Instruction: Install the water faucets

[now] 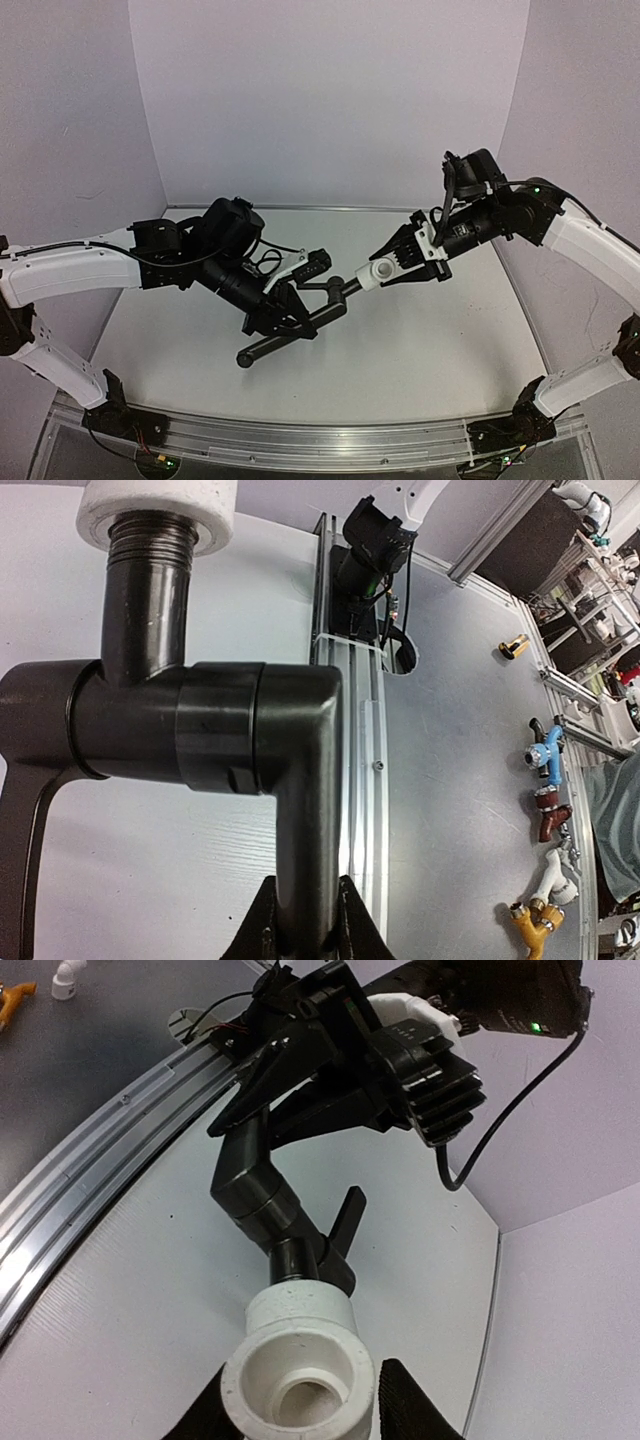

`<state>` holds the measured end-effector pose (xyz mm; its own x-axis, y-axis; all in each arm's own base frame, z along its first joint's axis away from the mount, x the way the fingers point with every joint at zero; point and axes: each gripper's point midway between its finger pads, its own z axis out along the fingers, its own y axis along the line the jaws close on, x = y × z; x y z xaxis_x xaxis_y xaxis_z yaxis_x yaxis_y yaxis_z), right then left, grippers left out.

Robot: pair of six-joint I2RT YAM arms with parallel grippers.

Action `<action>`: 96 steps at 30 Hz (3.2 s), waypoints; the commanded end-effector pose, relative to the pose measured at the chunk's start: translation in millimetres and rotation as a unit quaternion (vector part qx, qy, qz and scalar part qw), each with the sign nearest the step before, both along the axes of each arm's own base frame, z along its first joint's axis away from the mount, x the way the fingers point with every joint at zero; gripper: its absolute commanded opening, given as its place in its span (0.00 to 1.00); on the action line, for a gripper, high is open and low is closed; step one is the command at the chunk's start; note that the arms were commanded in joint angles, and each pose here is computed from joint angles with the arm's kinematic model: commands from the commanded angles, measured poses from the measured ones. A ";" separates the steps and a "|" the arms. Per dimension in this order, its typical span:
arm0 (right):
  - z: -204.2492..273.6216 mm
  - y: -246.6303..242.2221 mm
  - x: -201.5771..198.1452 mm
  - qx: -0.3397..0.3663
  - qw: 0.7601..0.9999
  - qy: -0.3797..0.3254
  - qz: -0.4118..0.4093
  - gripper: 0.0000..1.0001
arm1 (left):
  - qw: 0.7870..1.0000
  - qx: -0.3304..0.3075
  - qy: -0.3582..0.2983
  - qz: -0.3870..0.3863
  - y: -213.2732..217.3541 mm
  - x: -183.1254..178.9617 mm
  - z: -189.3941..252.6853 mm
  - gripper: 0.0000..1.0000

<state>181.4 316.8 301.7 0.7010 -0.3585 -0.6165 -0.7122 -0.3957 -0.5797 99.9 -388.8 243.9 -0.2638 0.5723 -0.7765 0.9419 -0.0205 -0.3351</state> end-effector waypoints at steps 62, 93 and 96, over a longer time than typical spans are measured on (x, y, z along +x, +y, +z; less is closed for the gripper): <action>52.5 -1.1 108.3 0.060 0.872 0.381 -0.302 0.78 | 0.860 0.080 -0.469 0.185 -8.6 68.8 4.6 0.00; -5.1 -14.5 4.7 -0.046 0.990 -0.131 0.014 0.86 | 0.982 -0.057 -0.178 0.033 -17.1 3.9 42.8 0.00; -5.4 -8.8 5.5 -0.038 0.992 -0.119 0.007 0.82 | 0.982 -0.059 -0.175 0.027 -19.4 2.6 43.1 0.00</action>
